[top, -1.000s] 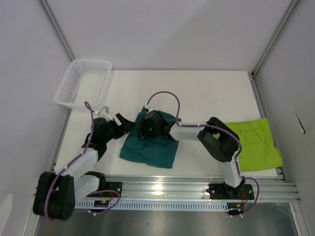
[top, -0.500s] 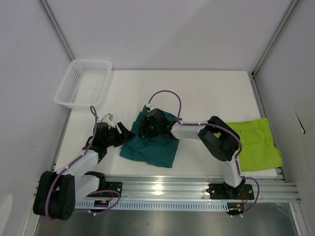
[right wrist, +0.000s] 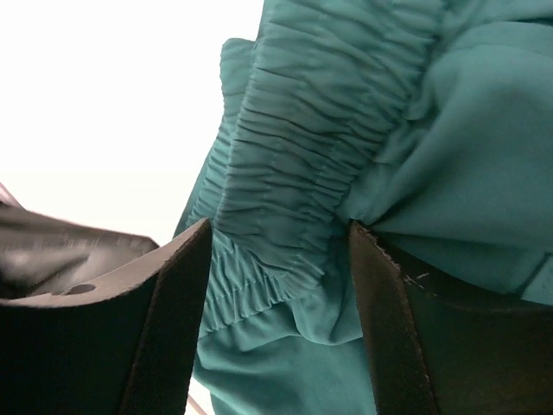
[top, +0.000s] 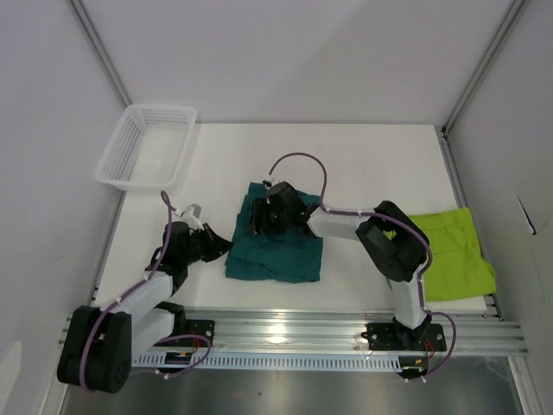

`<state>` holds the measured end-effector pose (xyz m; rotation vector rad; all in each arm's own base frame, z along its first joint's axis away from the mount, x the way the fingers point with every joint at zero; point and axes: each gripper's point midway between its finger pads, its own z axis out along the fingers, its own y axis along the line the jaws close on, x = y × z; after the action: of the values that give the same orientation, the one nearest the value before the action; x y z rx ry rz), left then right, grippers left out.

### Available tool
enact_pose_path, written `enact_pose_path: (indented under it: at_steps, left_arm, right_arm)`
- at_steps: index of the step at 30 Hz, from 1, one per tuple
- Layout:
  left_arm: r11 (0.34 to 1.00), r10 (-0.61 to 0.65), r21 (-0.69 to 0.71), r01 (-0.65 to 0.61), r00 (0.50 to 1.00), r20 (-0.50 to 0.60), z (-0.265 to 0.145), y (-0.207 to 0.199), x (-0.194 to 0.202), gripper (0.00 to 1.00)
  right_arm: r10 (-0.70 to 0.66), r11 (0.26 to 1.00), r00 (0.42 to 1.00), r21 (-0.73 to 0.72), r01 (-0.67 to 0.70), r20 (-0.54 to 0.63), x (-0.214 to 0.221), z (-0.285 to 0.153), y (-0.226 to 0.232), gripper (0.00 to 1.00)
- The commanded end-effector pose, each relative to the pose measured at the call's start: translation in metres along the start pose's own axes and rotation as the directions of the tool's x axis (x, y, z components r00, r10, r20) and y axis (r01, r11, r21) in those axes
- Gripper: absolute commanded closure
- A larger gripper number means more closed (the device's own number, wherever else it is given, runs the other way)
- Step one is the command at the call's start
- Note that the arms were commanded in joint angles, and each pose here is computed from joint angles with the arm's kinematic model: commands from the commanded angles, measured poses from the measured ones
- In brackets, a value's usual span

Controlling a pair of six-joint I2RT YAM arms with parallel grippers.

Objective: Fold and stack the shorts
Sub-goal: Fold the shorts

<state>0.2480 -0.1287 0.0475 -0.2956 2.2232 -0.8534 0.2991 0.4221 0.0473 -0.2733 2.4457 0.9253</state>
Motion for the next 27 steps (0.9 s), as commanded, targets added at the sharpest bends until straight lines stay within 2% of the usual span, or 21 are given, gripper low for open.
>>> enact_pose_path:
  at_steps: [1,5,7,13,14,16,18,21,22,24,25,27]
  left_arm:
    - [0.994,0.045,0.097,-0.045,0.999,0.009,-0.007,-0.016,0.008,1.0]
    - [0.977,0.082,0.192,-0.092,0.995,0.057,-0.018,-0.036,0.014,1.0]
    - [0.976,0.096,0.191,-0.105,0.994,0.056,-0.019,-0.036,0.022,1.0]
    - [0.972,0.109,0.205,-0.116,0.993,0.044,-0.019,-0.041,0.029,0.96]
    - [0.965,0.117,0.229,-0.126,0.992,0.052,-0.019,-0.047,0.027,0.96]
    - [0.961,0.133,0.243,-0.135,0.991,0.027,-0.016,-0.05,0.035,0.96]
    - [0.955,0.143,0.258,-0.145,0.989,0.024,-0.015,-0.054,0.036,0.96]
    - [0.953,0.155,0.264,-0.151,0.988,0.003,-0.012,-0.055,0.043,0.97]
    - [0.951,0.159,0.268,-0.153,0.987,-0.002,-0.011,-0.056,0.045,0.98]
    - [0.946,0.165,0.284,-0.156,0.986,-0.009,-0.011,-0.06,0.046,0.99]
    - [0.944,0.167,0.289,-0.158,0.986,-0.009,-0.011,-0.061,0.046,0.99]
    - [0.94,0.172,0.301,-0.159,0.985,-0.016,-0.012,-0.062,0.048,1.0]
  right_arm:
    - [-0.012,0.999,0.999,-0.048,0.014,0.047,-0.036,-0.027,0.014,0.33]
    - [0.003,1.0,1.0,-0.009,-0.003,0.019,-0.043,-0.036,0.005,0.34]
    - [-0.003,1.0,1.0,-0.004,0.003,0.011,-0.045,-0.035,0.005,0.36]
    - [-0.01,1.0,0.999,-0.021,0.009,-0.04,-0.034,-0.028,0.007,0.51]
    - [-0.008,1.0,0.999,-0.029,0.007,-0.046,-0.033,-0.027,0.008,0.57]
    - [-0.014,0.997,0.997,-0.08,0.008,-0.073,-0.028,-0.026,0.016,0.58]
    - [-0.013,0.992,0.994,-0.124,0.0,-0.104,-0.023,-0.026,0.022,0.58]
    - [-0.021,0.992,0.991,-0.125,0.004,-0.134,-0.018,-0.023,0.023,0.49]
    - [-0.027,0.993,0.99,-0.118,0.01,-0.137,-0.016,-0.023,0.022,0.41]
    - [-0.029,0.993,0.99,-0.114,0.013,-0.139,-0.014,-0.022,0.021,0.4]
    - [-0.028,0.993,0.989,-0.12,0.011,-0.144,-0.013,-0.021,0.021,0.49]
    - [-0.011,0.988,0.986,-0.152,-0.015,-0.167,-0.011,-0.019,0.021,0.6]
